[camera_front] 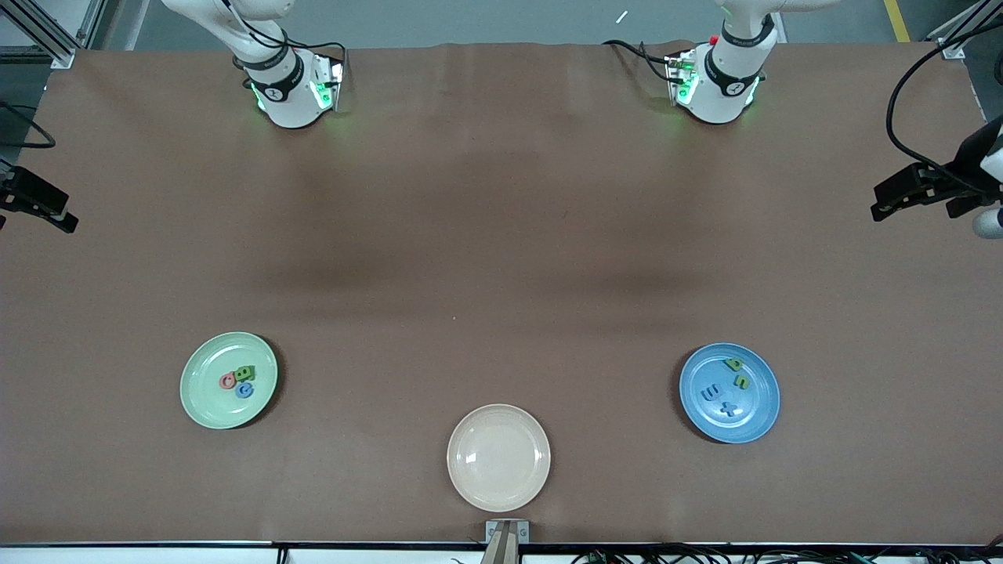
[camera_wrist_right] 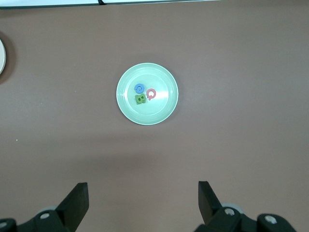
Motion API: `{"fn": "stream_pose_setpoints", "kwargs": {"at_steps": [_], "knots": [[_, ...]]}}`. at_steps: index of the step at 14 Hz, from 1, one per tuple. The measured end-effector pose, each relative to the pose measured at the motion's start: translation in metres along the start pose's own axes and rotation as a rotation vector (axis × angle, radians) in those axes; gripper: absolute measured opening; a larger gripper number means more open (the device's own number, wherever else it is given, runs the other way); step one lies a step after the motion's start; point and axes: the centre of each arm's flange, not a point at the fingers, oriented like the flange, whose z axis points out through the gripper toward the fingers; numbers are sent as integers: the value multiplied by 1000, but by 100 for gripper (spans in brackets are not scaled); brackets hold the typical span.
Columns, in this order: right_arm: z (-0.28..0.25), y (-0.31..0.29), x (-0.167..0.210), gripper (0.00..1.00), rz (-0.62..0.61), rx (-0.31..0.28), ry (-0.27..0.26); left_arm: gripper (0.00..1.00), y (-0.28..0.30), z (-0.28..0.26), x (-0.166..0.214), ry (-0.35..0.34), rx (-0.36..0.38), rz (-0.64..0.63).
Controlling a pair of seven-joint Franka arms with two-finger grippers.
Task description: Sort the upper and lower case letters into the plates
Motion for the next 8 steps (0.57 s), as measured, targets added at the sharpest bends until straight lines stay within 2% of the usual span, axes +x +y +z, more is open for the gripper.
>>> {"fn": "stream_pose_setpoints", "kwargs": {"at_steps": [8], "knots": [[0,0,0,100,0,0,0,100,32,5,-16,13,1,-24]]}}
